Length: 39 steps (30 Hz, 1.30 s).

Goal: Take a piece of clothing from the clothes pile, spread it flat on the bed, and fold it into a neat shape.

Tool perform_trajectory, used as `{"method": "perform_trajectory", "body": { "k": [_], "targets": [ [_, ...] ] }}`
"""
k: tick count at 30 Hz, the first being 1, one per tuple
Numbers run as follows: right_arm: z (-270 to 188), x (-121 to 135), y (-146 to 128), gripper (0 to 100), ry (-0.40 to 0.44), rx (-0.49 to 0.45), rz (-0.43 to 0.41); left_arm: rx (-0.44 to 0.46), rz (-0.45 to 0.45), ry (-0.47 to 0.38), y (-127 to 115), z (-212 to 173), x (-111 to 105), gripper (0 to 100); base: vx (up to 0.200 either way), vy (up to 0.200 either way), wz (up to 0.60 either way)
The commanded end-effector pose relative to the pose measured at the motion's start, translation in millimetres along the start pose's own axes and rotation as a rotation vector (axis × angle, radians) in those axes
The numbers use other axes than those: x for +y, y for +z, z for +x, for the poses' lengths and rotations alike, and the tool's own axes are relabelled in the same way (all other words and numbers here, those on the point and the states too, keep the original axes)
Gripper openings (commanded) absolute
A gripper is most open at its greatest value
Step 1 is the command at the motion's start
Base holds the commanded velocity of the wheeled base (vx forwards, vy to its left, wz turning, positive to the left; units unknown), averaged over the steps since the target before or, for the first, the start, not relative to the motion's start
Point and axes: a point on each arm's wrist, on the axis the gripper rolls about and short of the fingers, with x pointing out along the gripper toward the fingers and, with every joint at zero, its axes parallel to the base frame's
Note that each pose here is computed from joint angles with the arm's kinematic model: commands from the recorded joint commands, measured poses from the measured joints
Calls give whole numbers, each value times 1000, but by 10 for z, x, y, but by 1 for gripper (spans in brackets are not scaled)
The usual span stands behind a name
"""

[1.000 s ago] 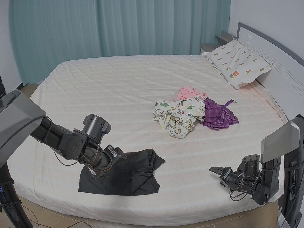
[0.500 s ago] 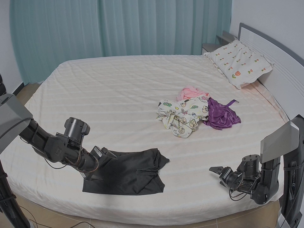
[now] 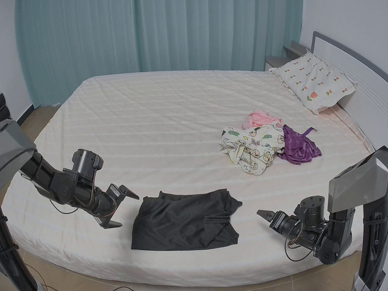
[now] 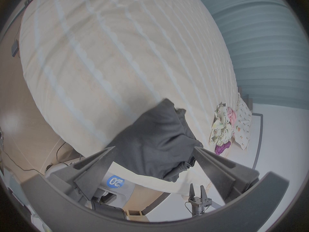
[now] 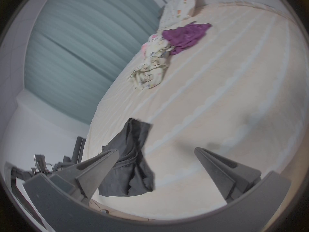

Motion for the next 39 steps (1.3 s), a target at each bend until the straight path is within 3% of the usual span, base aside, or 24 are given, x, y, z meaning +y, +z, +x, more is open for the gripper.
{"method": "perform_trajectory", "body": {
  "k": [1,6,8,11,17,24,27,32,39],
  "targets": [
    [48,132,-7,100,54,-25,-74,0,-19,-13,71,-16,37,100,0,200,0],
    [139,159,-62,100,62,-13,-149,25,-26,-28,88,-29,56,100,0,200,0],
    [223,192,-74,100,49,1,-248,31,-27,-23,72,-32,82,100,0,0,0],
    [344,262,-113,100,-2,-7,-329,31,-25,-19,68,-17,91,100,0,0,0],
    [454,494,-266,100,-59,1,-433,13,-1,-48,61,-1,115,100,0,0,0],
    [541,517,-271,100,-131,21,-529,10,12,-53,44,8,133,100,0,0,0],
    [544,457,-263,100,-186,54,-598,8,12,-48,47,25,141,100,0,0,0],
    [500,407,-240,100,-222,66,-634,8,11,-46,47,29,144,100,0,0,0],
    [262,19,-121,100,-356,128,-664,9,21,-44,44,34,144,100,0,0,0]
  ]
}}
